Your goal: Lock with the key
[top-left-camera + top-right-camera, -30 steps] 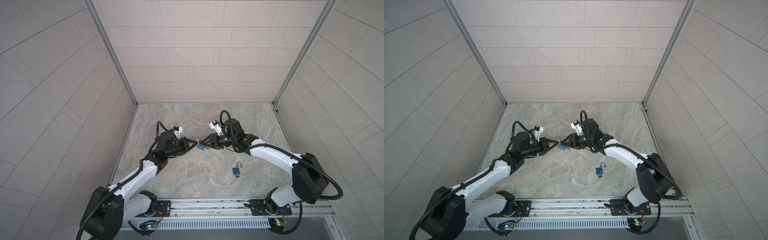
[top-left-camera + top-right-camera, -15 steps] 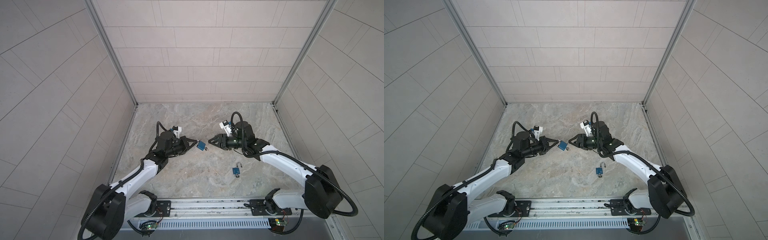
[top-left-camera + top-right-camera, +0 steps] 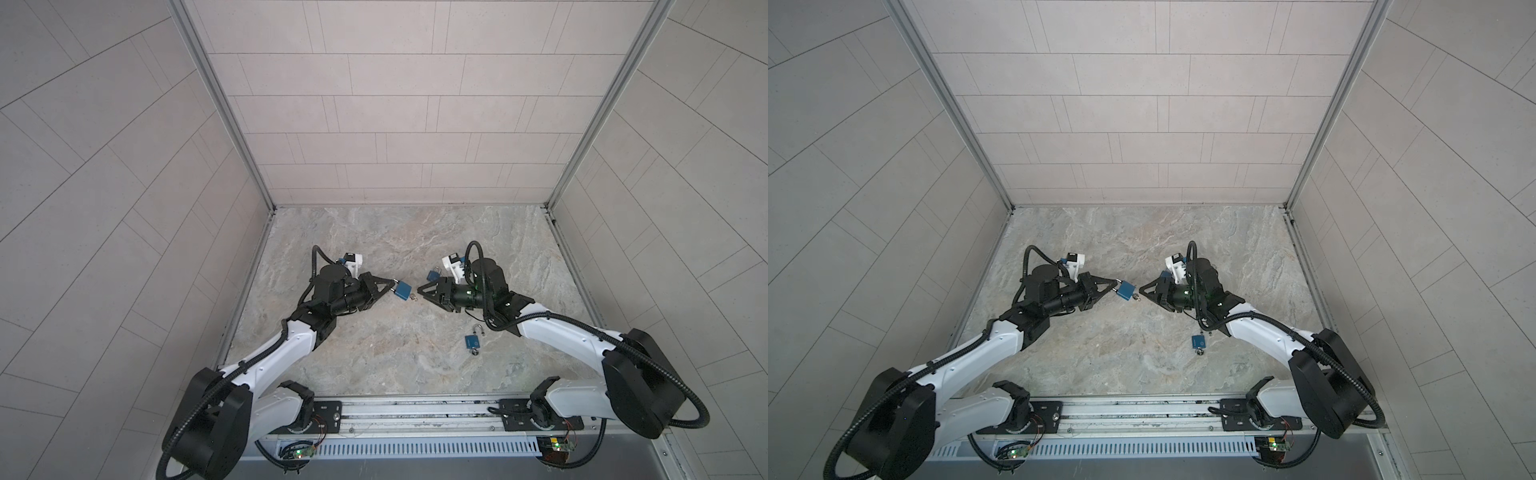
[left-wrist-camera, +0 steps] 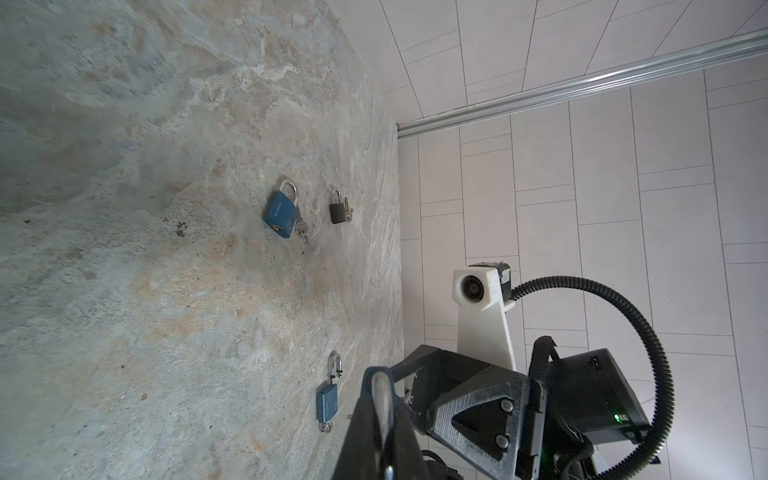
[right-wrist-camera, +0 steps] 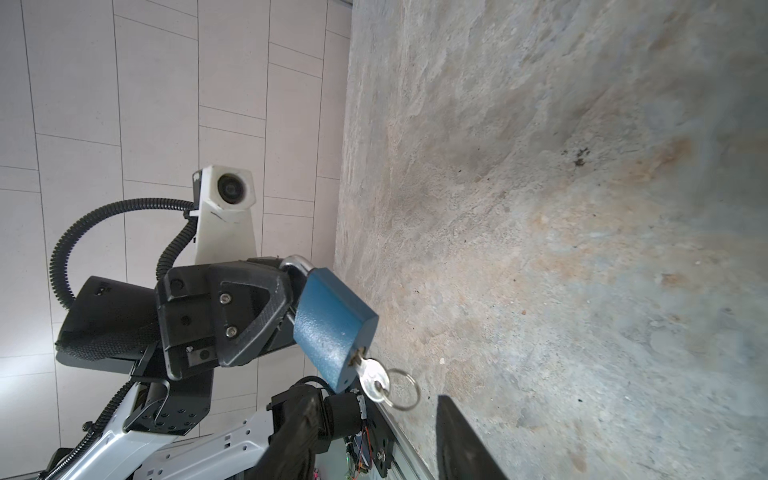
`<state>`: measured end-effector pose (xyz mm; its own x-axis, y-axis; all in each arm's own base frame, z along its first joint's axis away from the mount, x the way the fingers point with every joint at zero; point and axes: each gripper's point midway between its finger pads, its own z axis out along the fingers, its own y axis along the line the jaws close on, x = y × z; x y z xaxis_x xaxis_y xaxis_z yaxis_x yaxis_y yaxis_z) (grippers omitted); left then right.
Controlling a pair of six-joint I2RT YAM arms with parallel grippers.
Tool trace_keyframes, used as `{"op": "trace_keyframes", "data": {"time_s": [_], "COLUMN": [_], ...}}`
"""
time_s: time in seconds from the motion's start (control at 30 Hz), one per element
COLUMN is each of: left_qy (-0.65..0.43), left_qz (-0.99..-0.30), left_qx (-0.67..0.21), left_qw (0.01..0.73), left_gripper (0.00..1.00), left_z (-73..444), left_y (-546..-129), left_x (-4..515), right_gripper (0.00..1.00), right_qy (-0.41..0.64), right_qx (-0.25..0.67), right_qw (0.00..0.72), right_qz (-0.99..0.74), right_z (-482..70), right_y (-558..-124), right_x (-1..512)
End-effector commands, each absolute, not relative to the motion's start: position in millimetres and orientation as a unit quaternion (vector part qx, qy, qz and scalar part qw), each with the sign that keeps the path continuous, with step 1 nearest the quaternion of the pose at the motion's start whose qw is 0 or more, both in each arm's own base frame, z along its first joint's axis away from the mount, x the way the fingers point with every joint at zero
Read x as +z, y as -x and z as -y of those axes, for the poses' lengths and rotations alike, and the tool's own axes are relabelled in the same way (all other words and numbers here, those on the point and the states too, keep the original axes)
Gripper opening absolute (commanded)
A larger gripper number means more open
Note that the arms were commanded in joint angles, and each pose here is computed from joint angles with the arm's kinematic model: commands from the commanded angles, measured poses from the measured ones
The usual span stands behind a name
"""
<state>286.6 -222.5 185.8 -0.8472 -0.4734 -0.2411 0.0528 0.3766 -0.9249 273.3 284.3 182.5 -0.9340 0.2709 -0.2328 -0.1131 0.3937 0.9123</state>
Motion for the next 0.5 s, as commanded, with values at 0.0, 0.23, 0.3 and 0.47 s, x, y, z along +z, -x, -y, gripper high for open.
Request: {"op": "trace_keyframes", "data": {"time_s": [0.0, 0.23, 0.3, 0.47], "left_qy": [0.116, 0.115, 0.116, 0.116], "left_qz": [-0.767, -0.764, -0.764, -0.762], "left_qx": [-0.569, -0.571, -0.571, -0.573], "left_qw": [0.273, 0.277, 0.278, 0.280], "left_gripper": [0.00, 0.00, 0.00, 0.00], "left_z": [222.9, 221.6, 221.3, 221.1], "left_y": [-288.4, -286.3, -286.6, -286.4], "left_x": [212.9, 218.3, 218.9, 220.7], "right_gripper": [0.46, 0.44, 0.44, 0.43], "right_qy": [-0.047, -0.049, -0.050, -0.048], "right_qx": [0.565, 0.565, 0.564, 0.565], "right_qw": [0.193, 0.195, 0.194, 0.191], "right_qz": [-0.801, -0.800, -0.801, -0.801], "right_z": [-292.9, -295.9, -296.2, -298.7], "right_y": [-279.0, -281.7, -281.8, -282.6], "right_x": [197.2, 192.2, 190.5, 187.8]}}
